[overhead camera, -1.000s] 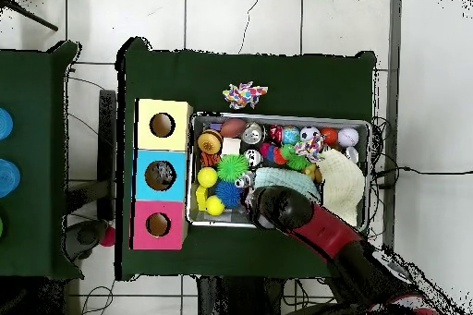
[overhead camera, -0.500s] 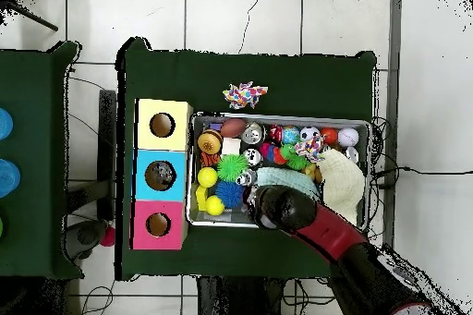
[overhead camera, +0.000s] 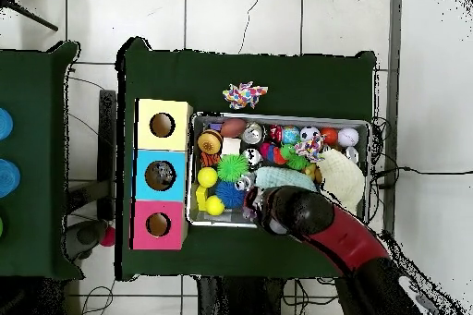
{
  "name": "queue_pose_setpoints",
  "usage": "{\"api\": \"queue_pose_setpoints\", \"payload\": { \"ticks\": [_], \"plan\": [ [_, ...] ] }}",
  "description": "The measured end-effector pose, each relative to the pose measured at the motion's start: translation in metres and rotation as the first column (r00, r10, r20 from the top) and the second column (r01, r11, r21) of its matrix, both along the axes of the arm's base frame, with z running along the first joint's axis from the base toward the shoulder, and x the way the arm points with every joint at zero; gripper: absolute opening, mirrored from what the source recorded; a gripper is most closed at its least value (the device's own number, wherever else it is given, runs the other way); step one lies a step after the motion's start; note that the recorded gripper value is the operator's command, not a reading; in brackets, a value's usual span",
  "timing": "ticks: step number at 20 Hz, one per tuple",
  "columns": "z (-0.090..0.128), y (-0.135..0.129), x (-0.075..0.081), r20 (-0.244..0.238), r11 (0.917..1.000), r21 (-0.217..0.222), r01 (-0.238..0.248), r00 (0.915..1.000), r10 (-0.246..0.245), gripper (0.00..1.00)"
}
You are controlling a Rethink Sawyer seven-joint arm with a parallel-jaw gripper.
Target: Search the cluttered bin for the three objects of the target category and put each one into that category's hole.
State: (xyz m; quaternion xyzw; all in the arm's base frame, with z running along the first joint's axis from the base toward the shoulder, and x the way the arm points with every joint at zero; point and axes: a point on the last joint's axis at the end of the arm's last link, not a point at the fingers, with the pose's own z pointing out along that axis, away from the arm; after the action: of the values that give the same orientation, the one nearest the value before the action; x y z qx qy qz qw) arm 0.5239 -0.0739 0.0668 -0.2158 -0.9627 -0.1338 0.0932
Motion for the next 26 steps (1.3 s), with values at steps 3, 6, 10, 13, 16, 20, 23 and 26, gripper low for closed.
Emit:
{"api": "queue_pose_setpoints", "payload": {
  "ticks": [3, 6, 10, 13, 16, 20, 23, 26],
  "plan": [
    [0.026, -0.002, 0.006, -0.019, 0.9996, 0.026, 0.015, 0.9997, -0.014, 0.0],
    [0.045, -0.002, 0.015, -0.022, 0.9976, 0.052, 0.047, 0.9987, -0.046, 0.0],
    [0.063, 0.006, 0.03, -0.004, 0.9898, 0.094, 0.107, 0.9943, -0.107, 0.0],
    [0.077, 0.024, 0.04, -0.003, 0.9733, 0.156, 0.168, 0.9855, -0.17, 0.0],
    [0.084, 0.043, 0.045, -0.011, 0.9545, 0.205, 0.217, 0.9757, -0.219, 0.0],
    [0.088, 0.07, 0.049, -0.025, 0.9308, 0.25, 0.267, 0.9627, -0.269, 0.0],
    [0.087, 0.087, 0.049, -0.028, 0.9247, 0.259, 0.279, 0.9592, -0.281, 0.0],
    [0.081, 0.108, 0.049, -0.017, 0.9315, 0.253, 0.262, 0.9638, -0.266, 0.0]
  ]
}}
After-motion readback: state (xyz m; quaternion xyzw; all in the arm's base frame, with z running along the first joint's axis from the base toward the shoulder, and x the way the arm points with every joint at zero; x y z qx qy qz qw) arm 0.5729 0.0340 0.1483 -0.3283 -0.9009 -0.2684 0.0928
